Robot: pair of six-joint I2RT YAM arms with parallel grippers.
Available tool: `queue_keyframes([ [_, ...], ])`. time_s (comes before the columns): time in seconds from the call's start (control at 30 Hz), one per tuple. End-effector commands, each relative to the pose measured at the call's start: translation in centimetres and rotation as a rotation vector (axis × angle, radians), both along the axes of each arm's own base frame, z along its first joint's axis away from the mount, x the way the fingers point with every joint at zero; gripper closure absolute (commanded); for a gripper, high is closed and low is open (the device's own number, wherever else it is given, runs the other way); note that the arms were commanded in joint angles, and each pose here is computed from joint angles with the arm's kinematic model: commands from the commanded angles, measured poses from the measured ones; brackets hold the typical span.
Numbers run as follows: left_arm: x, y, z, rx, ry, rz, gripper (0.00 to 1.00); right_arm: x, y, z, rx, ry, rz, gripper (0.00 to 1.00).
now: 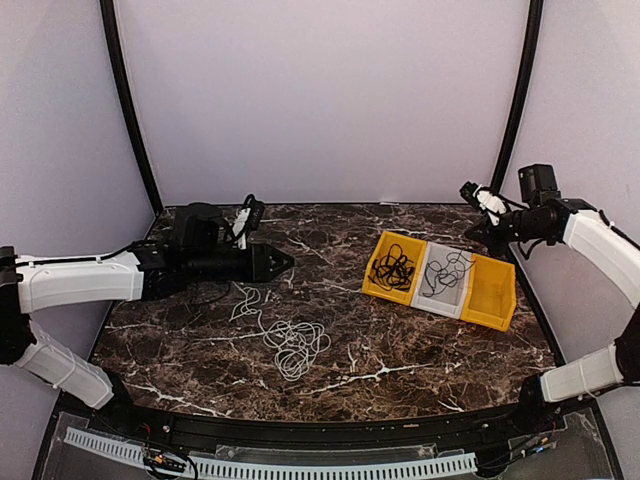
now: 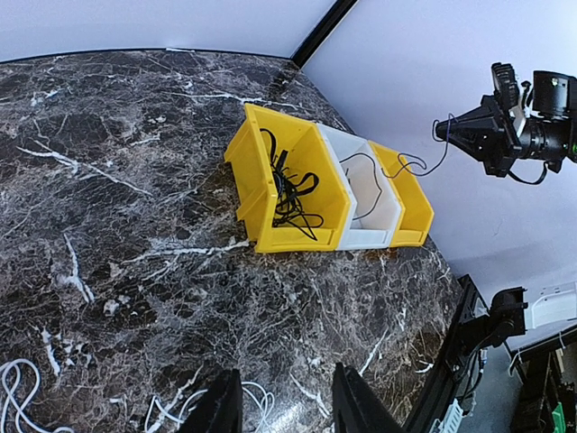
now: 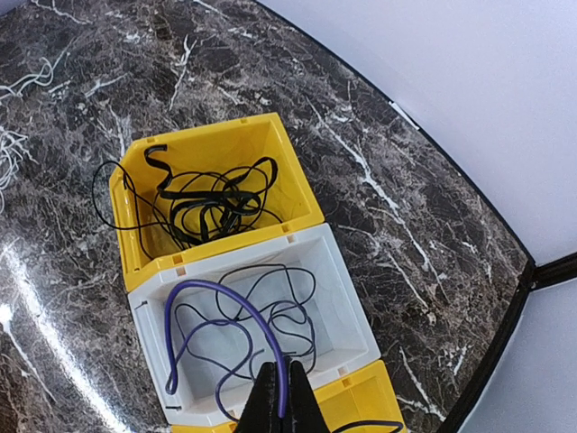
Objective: Untangle the cables
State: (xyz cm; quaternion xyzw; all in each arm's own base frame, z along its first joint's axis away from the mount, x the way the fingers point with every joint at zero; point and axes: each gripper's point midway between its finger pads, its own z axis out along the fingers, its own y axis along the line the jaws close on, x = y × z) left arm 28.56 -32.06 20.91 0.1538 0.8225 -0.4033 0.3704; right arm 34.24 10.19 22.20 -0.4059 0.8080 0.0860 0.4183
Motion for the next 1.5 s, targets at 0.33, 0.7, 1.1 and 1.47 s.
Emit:
queue_keyframes([
  [0.33,-0.5,1.0,0.7,0.002,-0.019,0.025,0.65,5.1,0.4,-9.7,-0.057,0.229,-0.002,1.00],
  [0.7,-0.6,1.8,0.1,0.016,-0.022,0.052,0.64,4.8,0.7,-13.9,-0.085,0.356,-0.011,1.00],
  [1.1,-0.1,2.4,-1.6,0.084,-0.002,0.085,0.64,2.0,-0.9,-9.4,-0.181,0.263,-0.034,0.47],
  [1.47,0.5,7.9,-7.3,0.214,0.101,0.270,0.60,0.0,3.5,-4.6,-0.158,0.188,0.077,0.40],
])
